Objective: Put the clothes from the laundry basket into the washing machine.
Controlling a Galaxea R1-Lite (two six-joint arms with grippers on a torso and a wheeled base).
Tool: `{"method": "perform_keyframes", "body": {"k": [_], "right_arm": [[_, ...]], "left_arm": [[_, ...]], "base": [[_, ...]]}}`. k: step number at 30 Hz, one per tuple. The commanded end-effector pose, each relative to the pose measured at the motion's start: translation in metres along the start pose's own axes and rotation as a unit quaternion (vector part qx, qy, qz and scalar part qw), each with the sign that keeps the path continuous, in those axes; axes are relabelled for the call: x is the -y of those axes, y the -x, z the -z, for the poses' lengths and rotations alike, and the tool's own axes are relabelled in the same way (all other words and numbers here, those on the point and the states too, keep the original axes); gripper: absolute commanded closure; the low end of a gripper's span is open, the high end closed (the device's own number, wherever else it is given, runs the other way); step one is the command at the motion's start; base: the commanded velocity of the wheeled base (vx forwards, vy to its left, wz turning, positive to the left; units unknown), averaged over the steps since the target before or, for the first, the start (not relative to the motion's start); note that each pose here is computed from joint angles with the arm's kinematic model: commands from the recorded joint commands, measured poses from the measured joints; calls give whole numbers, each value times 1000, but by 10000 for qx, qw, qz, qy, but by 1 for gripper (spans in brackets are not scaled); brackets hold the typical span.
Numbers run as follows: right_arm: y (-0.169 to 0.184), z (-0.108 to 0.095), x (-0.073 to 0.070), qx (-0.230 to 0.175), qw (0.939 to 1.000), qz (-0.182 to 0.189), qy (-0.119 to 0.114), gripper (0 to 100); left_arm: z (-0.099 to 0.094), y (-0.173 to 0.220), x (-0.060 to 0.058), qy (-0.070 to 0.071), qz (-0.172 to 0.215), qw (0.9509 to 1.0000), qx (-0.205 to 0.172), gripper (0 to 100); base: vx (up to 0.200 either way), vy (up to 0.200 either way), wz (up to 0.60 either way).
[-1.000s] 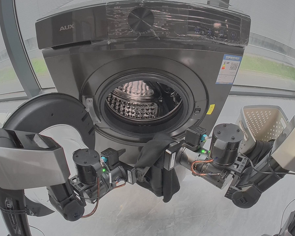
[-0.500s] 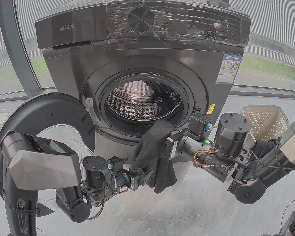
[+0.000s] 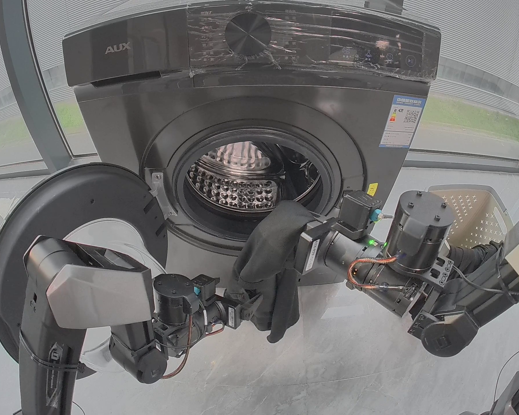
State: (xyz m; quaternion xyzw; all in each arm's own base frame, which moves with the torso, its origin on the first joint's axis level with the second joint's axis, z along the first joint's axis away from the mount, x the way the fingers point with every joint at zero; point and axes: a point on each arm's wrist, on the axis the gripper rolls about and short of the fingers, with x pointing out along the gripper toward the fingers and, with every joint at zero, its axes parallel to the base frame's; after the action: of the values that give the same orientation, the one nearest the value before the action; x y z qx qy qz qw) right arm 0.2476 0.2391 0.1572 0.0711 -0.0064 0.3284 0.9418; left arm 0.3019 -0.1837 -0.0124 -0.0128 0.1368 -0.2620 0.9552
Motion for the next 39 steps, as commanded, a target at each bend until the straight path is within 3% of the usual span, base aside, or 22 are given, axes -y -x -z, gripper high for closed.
{"method": "perform_keyframes", "body": {"k": [1, 14, 22, 34, 39], "right_arm": [[1, -3, -1, 39, 10000, -19, -6, 100], [6, -3, -4, 25, 10000, -64, -40, 100], [7, -2, 8, -11, 9999, 126, -23, 100], [7, -1, 16, -55, 9997, 255, -11, 100], [7, -1, 17, -61, 9996, 271, -10, 100]], "left_arm": [[7, -8, -7, 17, -95, 10000, -23, 0], [12, -18, -12, 31, -242, 9997, 30, 0], [10, -14, -17, 48, -348, 9994, 32, 0], [11, -13, -18, 50, -465, 9989, 5, 0], [11, -12, -24, 70, -540, 9985, 4, 0]], "base": [[0, 0, 0], [0, 0, 0], [0, 0, 0], [0, 0, 0], [0, 0, 0]]}}
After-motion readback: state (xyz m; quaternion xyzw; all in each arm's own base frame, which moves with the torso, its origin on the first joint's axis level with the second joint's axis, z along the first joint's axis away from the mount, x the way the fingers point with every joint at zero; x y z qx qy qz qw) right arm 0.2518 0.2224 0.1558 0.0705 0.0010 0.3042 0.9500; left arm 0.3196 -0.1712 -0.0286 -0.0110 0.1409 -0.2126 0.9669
